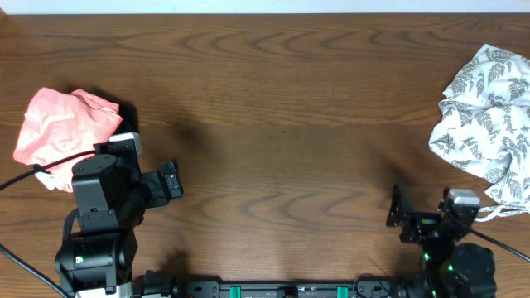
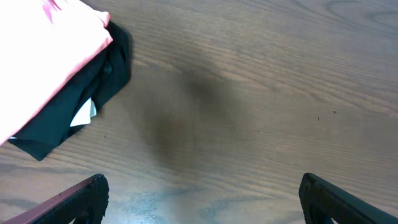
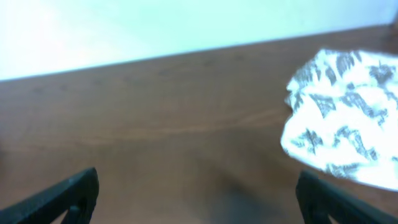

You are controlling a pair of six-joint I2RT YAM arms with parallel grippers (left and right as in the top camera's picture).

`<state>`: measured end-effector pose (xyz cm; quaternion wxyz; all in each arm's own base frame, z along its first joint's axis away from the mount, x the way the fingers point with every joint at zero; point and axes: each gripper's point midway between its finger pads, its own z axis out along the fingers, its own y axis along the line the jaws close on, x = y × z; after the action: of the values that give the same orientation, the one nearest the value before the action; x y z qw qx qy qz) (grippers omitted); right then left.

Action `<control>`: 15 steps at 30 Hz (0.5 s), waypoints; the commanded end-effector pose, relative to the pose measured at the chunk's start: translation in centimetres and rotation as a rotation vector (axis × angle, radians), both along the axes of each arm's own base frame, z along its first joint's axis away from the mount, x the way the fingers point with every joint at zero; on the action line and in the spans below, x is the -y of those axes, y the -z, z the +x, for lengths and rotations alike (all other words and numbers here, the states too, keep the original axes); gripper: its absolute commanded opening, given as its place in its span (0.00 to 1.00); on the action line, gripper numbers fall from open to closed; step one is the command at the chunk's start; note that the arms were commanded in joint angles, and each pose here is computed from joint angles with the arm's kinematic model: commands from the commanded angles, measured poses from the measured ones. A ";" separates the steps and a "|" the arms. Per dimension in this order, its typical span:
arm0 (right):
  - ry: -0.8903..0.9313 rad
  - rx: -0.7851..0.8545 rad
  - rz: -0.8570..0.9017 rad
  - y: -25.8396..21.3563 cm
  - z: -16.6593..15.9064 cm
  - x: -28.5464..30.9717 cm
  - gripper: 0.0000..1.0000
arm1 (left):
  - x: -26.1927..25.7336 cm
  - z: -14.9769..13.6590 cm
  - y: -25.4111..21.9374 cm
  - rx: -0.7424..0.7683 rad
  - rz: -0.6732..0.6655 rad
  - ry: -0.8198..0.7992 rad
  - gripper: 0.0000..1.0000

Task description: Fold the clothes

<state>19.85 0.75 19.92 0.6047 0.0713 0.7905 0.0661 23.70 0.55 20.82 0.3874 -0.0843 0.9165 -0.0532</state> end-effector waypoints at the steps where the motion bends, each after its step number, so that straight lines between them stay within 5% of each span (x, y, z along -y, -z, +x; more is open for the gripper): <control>1: 0.019 0.051 -0.032 0.5 1.3 0.3 0.99 | 0.0 0.0 0.1 -0.001 0.010 0.006 0.98; 15: 0.015 0.375 -0.168 -0.3 4.6 0.0 0.99 | 0.0 0.0 0.1 -0.001 0.010 0.006 0.98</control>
<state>24.45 1.33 20.36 0.7416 0.0350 0.6678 0.0534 23.70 0.55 20.75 0.3866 -0.0842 0.9169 -0.0531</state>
